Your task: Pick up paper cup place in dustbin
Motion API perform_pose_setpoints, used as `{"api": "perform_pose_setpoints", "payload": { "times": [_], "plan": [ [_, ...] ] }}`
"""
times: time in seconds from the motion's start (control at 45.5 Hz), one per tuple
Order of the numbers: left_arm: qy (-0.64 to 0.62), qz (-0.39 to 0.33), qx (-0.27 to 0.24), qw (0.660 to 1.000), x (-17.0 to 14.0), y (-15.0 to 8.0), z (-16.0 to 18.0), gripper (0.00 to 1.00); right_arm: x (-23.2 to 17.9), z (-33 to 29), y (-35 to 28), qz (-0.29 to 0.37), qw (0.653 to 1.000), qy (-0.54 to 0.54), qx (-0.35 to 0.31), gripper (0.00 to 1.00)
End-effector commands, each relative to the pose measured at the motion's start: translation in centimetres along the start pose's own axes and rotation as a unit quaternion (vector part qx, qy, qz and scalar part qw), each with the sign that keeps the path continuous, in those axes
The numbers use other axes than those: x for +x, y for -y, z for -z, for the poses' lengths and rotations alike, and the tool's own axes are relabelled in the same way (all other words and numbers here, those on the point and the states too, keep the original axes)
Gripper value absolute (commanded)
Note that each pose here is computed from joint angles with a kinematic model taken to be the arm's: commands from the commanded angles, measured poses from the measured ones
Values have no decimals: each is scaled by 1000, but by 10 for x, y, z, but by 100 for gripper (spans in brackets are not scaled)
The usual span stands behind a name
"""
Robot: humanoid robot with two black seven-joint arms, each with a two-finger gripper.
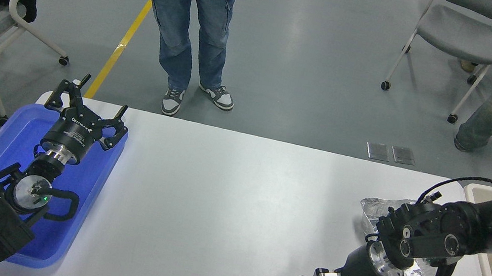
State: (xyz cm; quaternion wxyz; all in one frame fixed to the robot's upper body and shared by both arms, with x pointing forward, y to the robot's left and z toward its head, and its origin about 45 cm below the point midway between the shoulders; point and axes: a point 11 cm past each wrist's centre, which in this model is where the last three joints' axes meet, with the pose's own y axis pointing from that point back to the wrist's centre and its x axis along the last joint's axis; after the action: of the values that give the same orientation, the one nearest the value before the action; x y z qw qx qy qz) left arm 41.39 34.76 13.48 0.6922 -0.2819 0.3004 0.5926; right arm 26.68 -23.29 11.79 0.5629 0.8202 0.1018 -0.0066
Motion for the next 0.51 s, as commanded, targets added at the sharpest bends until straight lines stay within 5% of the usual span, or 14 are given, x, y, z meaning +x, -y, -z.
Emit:
{"api": "perform_pose_setpoints", "payload": {
  "times": [0.0, 0.484],
  "plan": [
    [0, 0, 0, 1000, 0, 0, 0, 100, -4, -2, -3, 4, 1000, 13, 4, 0],
    [0, 0, 0, 1000, 0, 0, 0, 100, 2, 3, -58, 27, 999, 44, 10, 0]
  ]
}}
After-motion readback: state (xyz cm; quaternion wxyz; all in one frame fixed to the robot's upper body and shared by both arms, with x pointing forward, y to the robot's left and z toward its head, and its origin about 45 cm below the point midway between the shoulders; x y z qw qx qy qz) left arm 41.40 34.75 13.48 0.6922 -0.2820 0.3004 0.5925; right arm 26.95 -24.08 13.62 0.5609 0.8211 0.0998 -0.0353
